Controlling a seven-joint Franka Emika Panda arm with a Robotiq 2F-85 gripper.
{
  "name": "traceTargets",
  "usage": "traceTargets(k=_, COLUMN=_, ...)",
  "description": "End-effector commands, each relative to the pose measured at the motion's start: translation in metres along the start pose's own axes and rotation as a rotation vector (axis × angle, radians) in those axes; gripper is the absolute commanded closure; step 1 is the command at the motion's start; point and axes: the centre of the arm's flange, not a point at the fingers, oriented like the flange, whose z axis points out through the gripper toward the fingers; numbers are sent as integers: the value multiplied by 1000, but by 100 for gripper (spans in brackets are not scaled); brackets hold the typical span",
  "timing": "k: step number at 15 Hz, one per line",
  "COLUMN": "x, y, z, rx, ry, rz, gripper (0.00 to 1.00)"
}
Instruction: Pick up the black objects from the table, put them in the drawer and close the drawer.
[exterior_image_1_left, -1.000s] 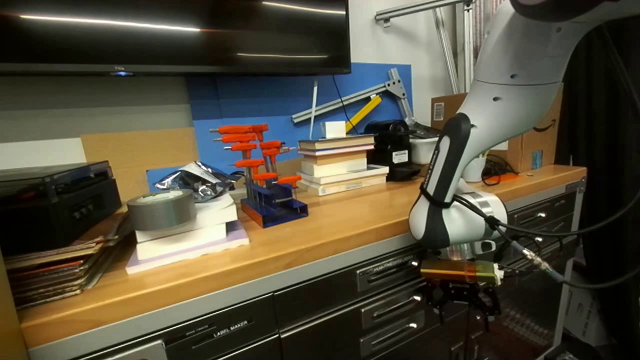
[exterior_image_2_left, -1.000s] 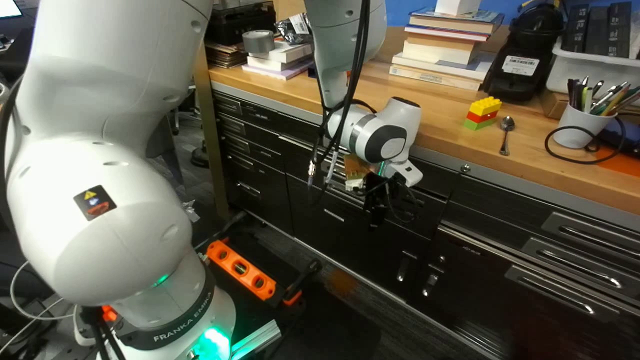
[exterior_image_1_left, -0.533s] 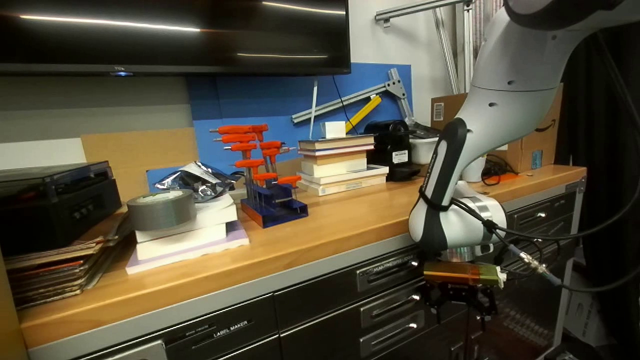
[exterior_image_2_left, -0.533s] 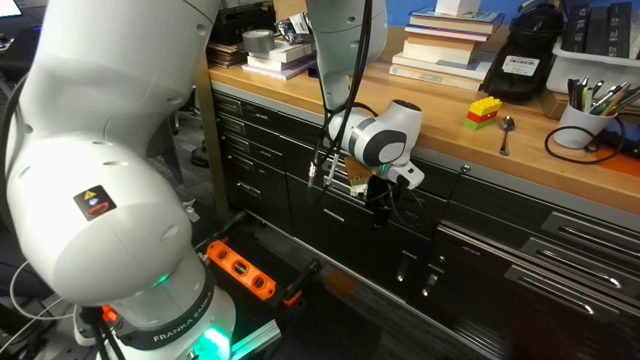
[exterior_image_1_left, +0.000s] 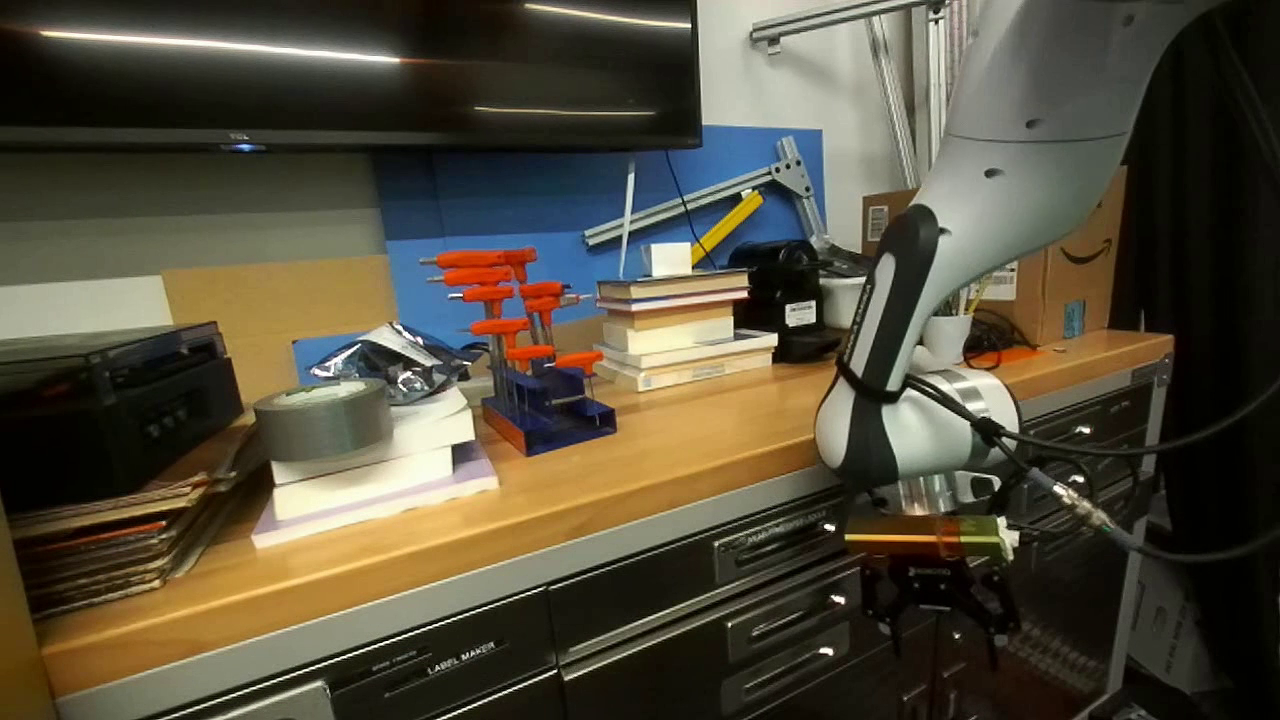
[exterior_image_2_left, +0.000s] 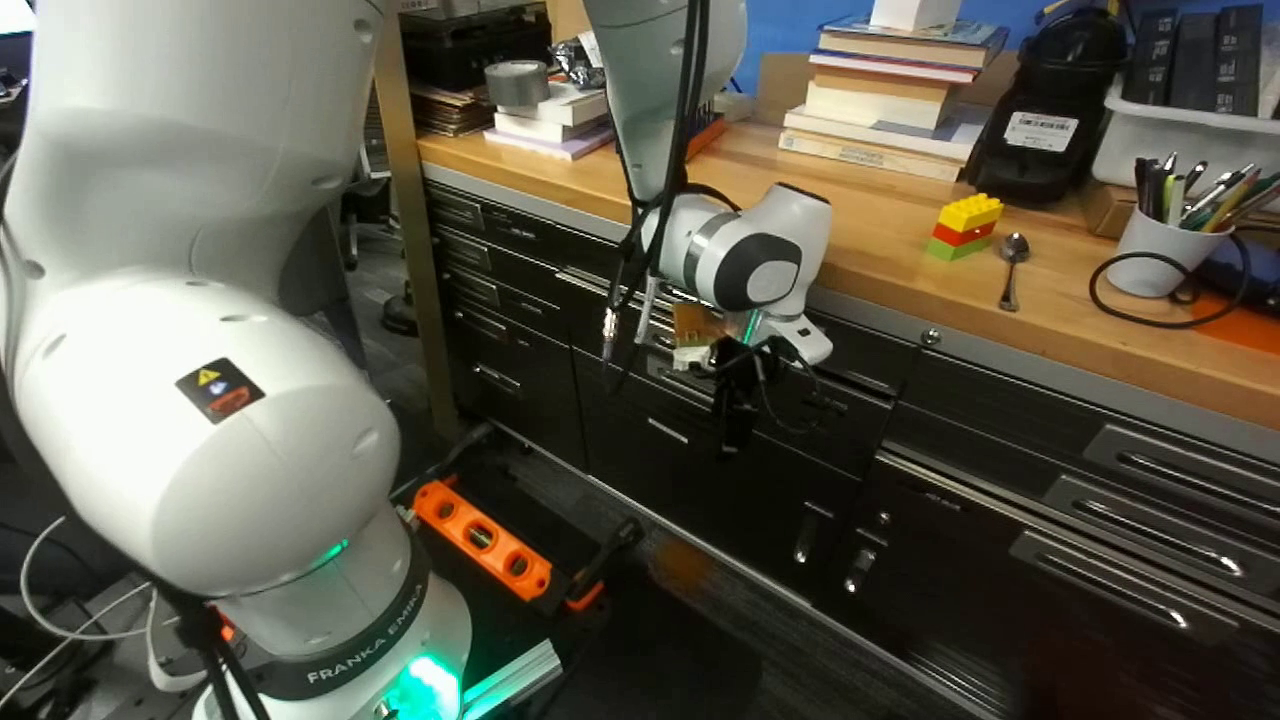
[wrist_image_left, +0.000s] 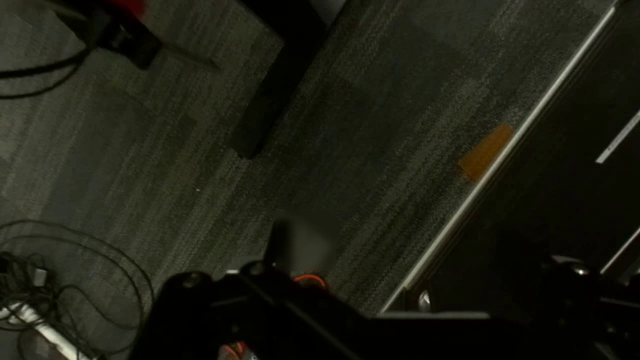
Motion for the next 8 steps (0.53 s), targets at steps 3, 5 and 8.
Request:
traceTargets(k=3, x=-72, y=31, z=-83, rx=-91, ry=-15, rz=-20, gripper=0)
traceTargets(k=5, x=-86, y=34, z=-115, rx=-124, ry=15, rz=-105, gripper=0)
traceTargets(k=8, x=-103, y=42, z=-175, rx=-149, ry=91, rz=-282, gripper=0)
